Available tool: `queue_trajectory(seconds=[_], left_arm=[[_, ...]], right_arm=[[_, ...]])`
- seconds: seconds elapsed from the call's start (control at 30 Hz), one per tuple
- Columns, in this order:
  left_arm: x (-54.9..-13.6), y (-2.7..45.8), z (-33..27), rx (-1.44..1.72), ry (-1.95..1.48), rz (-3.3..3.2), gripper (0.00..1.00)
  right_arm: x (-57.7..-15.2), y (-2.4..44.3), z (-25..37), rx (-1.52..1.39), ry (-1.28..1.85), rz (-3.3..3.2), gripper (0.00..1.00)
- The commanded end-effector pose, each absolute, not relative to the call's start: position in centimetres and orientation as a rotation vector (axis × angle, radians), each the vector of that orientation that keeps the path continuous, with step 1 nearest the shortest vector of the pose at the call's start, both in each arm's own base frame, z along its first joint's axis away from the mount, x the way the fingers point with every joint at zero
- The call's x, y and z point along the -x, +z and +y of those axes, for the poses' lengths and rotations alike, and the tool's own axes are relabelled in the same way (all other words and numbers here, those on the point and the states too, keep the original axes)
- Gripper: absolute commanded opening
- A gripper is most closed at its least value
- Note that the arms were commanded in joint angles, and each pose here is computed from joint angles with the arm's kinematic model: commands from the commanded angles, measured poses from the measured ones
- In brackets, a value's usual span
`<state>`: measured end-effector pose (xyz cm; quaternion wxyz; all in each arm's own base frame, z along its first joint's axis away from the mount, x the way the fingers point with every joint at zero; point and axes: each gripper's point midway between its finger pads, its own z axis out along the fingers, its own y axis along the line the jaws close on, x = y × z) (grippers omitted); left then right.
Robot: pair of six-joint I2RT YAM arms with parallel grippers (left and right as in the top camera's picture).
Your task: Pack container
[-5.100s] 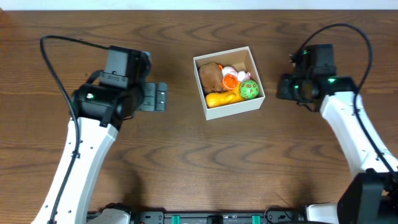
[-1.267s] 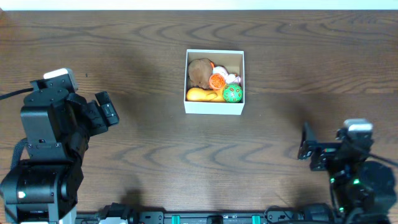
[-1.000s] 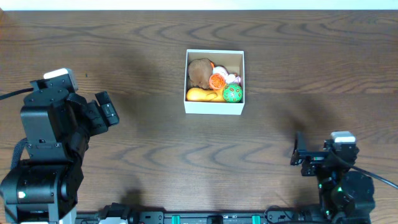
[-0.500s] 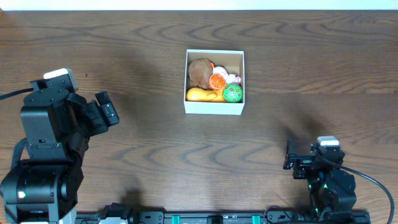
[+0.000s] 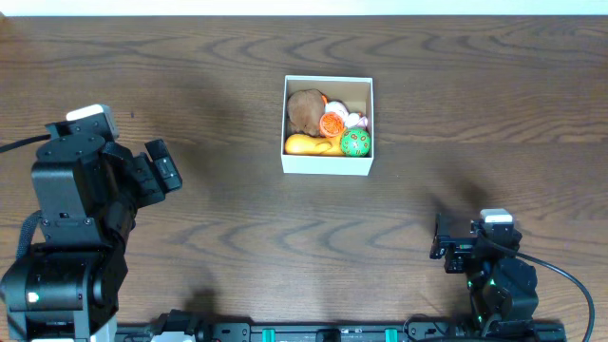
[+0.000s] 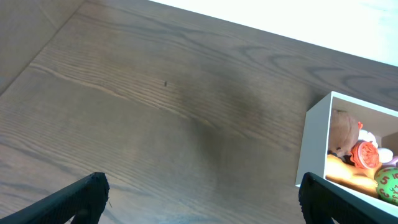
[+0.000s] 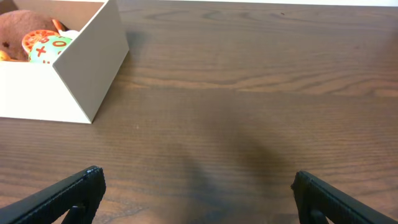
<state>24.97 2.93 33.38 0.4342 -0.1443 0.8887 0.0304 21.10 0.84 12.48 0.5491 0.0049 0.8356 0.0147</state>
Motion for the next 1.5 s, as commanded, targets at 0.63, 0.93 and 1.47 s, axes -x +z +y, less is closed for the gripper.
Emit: queue_trajectory(seconds=[0.63,0.93,1.47], left_arm=[[-24.9,33.8,3.3,0.376,0.087,2.199,0.98],[-24.9,33.8,3.3,0.377,0.087,2.199,0.98],[-24.9,33.8,3.2,0.373,0.085,2.2,0.98]], right_arm=[[-20.8,10.7,0.6,-0.003,0.012,2.026,0.99],[-20.1,9.2,0.5,0.0,0.006,2.092,0.99],[-19.9,9.0,0.5,0.001,0.005,2.103,0.99]])
